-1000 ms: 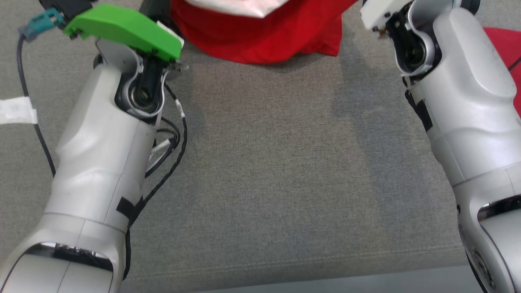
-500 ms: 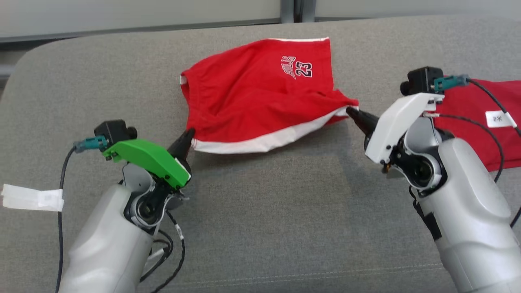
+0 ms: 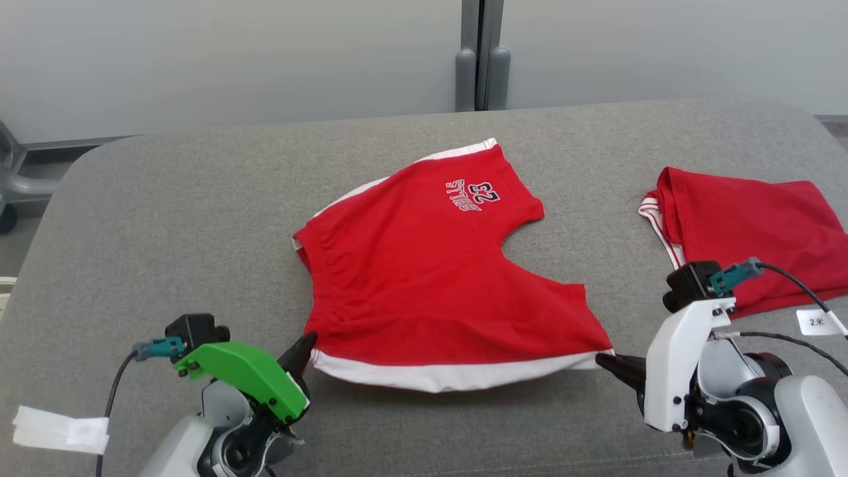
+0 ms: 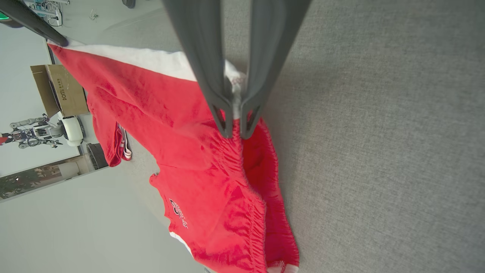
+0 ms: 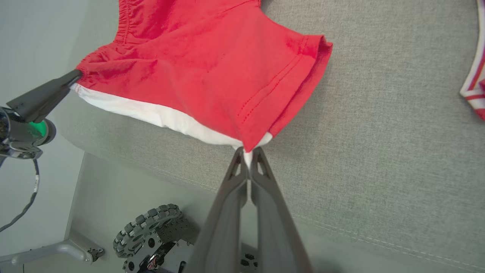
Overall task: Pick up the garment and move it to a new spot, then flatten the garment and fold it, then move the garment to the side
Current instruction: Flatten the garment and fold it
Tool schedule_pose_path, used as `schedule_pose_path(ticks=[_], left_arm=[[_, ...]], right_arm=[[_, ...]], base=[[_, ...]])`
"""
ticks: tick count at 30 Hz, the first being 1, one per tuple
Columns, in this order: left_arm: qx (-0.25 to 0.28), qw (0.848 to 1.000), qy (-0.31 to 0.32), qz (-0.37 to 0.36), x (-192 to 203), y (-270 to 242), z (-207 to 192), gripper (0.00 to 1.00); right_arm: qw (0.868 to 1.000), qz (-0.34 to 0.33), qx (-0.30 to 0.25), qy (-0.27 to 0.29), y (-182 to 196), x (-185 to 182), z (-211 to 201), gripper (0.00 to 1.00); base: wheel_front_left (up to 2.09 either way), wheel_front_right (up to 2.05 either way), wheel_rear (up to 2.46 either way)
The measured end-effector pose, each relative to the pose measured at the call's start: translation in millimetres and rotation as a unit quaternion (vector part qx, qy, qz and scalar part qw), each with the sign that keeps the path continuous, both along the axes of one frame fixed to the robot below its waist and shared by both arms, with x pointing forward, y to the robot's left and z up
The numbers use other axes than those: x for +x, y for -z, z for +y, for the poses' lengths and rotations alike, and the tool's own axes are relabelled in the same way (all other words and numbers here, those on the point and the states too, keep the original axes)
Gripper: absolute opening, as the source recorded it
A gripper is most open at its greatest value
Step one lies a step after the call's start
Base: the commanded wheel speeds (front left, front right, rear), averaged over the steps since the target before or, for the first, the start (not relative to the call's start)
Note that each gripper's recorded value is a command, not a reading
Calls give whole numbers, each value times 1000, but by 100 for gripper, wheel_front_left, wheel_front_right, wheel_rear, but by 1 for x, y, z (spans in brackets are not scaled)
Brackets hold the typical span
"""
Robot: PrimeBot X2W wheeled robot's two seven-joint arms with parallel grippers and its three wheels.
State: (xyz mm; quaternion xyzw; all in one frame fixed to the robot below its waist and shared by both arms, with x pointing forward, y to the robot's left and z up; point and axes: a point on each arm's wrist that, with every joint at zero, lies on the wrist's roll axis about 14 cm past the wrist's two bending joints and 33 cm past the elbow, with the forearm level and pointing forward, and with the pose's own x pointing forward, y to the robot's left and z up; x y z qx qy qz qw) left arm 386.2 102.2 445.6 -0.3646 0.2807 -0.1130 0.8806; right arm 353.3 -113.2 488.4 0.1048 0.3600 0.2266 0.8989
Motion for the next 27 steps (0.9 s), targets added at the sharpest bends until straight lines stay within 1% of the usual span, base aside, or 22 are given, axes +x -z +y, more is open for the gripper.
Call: schedule_pose_path(ticks=[6, 10, 17, 19, 20, 24, 27], left_arm=[[-10, 1000, -15, 20, -22, 9, 5, 0], [-19, 999, -33, 30, -35, 15, 10, 0], [-20, 998, -52, 40, -57, 19, 19, 0], [-37, 997, -53, 49, -66, 18, 16, 0], [-33, 996, -50, 59, -74, 21, 17, 0], [-29, 995, -59, 69, -83, 23, 23, 0], [-32, 995, -61, 67, -82, 19, 24, 0]], right_arm=[[999, 36, -13, -2, 7, -28, -10, 0], [998, 57, 0, -8, 8, -42, -9, 0], [996, 83, -2, -33, 6, -66, -6, 0], [995, 90, -4, -41, 5, -72, -5, 0], [995, 93, -7, -45, 5, -75, -6, 0], [995, 87, -8, -44, 0, -73, -7, 0], [996, 72, -14, -42, -5, -61, -9, 0]], base=[[0, 0, 0], [0, 0, 0], [0, 0, 0], [0, 0, 0], [0, 0, 0], [0, 0, 0], [0, 0, 0]])
